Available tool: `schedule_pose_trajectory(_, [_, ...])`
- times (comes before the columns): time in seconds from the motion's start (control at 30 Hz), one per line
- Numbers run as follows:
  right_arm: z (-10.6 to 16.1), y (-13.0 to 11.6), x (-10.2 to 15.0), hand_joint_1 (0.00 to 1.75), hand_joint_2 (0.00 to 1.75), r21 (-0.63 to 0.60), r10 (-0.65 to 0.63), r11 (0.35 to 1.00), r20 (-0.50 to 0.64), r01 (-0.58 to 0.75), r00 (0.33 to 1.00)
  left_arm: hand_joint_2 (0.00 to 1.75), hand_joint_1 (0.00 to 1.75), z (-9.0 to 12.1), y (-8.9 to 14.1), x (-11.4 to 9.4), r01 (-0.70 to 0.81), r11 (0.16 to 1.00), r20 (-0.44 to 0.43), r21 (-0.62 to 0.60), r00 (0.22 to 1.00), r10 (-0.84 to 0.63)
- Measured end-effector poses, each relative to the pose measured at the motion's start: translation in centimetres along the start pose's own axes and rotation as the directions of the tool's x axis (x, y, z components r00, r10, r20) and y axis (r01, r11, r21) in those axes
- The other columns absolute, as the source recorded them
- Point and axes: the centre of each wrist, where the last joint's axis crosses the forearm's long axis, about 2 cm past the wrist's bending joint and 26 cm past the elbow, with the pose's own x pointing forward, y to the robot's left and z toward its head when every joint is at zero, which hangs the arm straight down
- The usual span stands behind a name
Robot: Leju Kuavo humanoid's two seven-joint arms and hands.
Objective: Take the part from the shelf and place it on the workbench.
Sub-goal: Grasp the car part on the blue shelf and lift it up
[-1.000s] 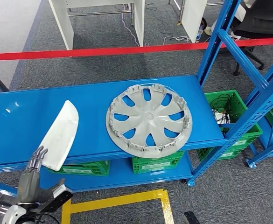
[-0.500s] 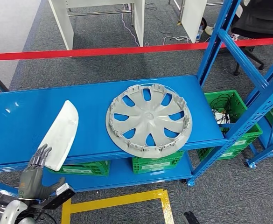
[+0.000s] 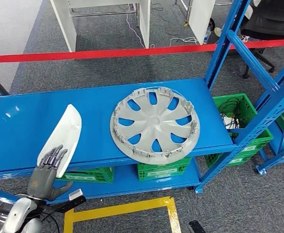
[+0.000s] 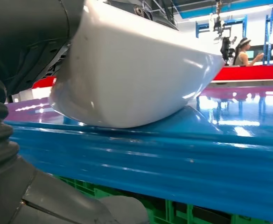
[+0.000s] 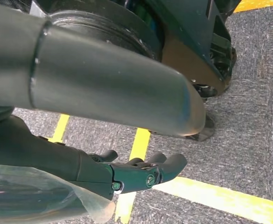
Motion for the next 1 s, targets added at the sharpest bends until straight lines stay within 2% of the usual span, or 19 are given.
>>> schedule_pose_trajectory(0.43, [0.0, 0.0, 0.01, 0.0, 0.0, 0.001, 0.002, 1.0, -0.001, -0.002, 1.0, 1.75, 0.0, -0.17, -0.3, 0.15, 0.006, 1.0, 0.016, -0.017, 1.0, -0.006])
schedule_pose_trajectory(0.47, [0.0, 0.0, 0.0, 0.0, 0.0, 0.001, 0.002, 1.0, -0.001, -0.002, 1.0, 1.75, 0.09, -0.16, -0.32, 0.15, 0.007, 1.0, 0.016, -0.018, 1.0, -0.007])
schedule_pose_trajectory(0.57, [0.0, 0.0, 0.0, 0.0, 0.0, 0.001, 0.004, 1.0, -0.003, -0.004, 1.0, 1.75, 1.4, -0.18, -0.37, 0.17, 0.016, 1.0, 0.022, -0.021, 1.0, -0.016])
schedule_pose_trajectory(0.6, [0.0, 0.0, 0.0, 0.0, 0.0, 0.001, 0.005, 1.0, -0.004, -0.005, 1.0, 1.75, 1.74, -0.21, -0.38, 0.19, 0.021, 1.0, 0.025, -0.022, 0.999, -0.02])
schedule_pose_trajectory(0.87, [0.02, 0.01, -0.06, 0.0, 0.0, 0.002, 0.009, 1.0, -0.008, -0.009, 1.0, 1.75, 1.75, -0.43, -0.4, 0.36, 0.016, 1.0, 0.028, -0.003, 0.999, -0.016])
schedule_pose_trajectory(1.0, [0.02, 0.01, -0.08, 0.0, 0.0, -0.002, 0.005, 1.0, -0.001, -0.005, 1.0, 1.75, 1.75, -0.19, -0.15, 0.7, -0.016, 0.995, 0.035, 0.095, 0.999, 0.013])
